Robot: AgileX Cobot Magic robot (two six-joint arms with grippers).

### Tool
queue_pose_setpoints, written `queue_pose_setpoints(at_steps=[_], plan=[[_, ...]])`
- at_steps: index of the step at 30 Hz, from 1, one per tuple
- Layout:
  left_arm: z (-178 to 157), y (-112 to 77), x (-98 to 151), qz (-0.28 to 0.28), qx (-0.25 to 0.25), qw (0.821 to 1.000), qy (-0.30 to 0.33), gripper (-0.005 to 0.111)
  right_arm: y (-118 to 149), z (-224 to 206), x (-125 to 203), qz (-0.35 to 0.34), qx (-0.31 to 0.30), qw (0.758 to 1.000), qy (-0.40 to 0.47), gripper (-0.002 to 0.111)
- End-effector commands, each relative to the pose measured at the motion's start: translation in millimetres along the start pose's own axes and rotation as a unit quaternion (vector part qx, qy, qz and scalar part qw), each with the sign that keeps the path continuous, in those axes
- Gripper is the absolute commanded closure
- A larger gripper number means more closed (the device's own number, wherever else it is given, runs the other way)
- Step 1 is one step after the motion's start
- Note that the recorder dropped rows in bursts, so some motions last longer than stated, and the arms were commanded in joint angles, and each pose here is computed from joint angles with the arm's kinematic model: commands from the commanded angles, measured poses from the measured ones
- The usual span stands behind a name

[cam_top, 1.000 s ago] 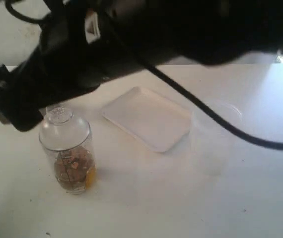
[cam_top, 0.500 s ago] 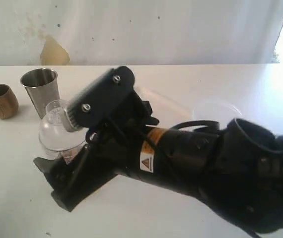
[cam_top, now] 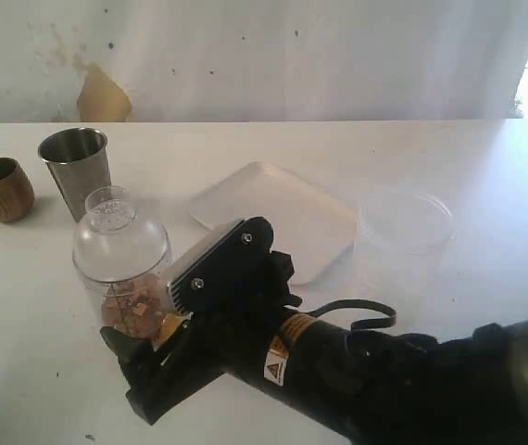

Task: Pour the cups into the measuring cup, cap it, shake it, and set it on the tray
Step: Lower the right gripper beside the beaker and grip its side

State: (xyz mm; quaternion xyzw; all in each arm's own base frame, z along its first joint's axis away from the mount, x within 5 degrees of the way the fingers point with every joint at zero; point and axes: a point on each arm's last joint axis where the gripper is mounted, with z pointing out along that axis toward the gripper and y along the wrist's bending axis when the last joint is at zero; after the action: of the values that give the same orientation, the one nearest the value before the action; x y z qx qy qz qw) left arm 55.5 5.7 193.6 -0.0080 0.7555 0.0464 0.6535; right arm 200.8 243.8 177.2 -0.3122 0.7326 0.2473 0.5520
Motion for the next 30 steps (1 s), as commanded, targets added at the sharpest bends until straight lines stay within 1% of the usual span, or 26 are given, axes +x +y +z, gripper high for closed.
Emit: queue_pose_setpoints(at_steps=[1,7,17,20,25,30], plan=[[-0.1,-0.3,1.4,-0.006,0.002,1.0,0.001,0.107,-0.6,8.4,11.8,-0.007,0.006,1.0,-0.024,0.003],[-0.1,-0.3,1.4,-0.006,0.002,1.0,0.001,0.107,-1.1,23.6,21.3,-0.004,0.013,1.0,-0.022,0.003],[-0.1,-0.3,1.4,-0.006,0.002,1.0,0.001,0.107,0.8,54.6,25.3,-0.002,0.015,1.0,-0.022,0.003],[-0.1,-0.3,1.4,-0.006,0.002,1.0,0.001,0.107,-0.6,61.3,27.7,0.007,0.025,0.999,-0.02,0.003],[-0.1,-0.3,1.4,-0.006,0.002,1.0,0.001,0.107,-6.6,73.8,32.0,0.04,0.062,0.997,-0.019,0.003],[-0.1,-0.3,1.4,-0.006,0.002,1.0,0.001,0.107,-5.5,84.6,29.2,0.041,0.061,0.997,-0.029,0.003]])
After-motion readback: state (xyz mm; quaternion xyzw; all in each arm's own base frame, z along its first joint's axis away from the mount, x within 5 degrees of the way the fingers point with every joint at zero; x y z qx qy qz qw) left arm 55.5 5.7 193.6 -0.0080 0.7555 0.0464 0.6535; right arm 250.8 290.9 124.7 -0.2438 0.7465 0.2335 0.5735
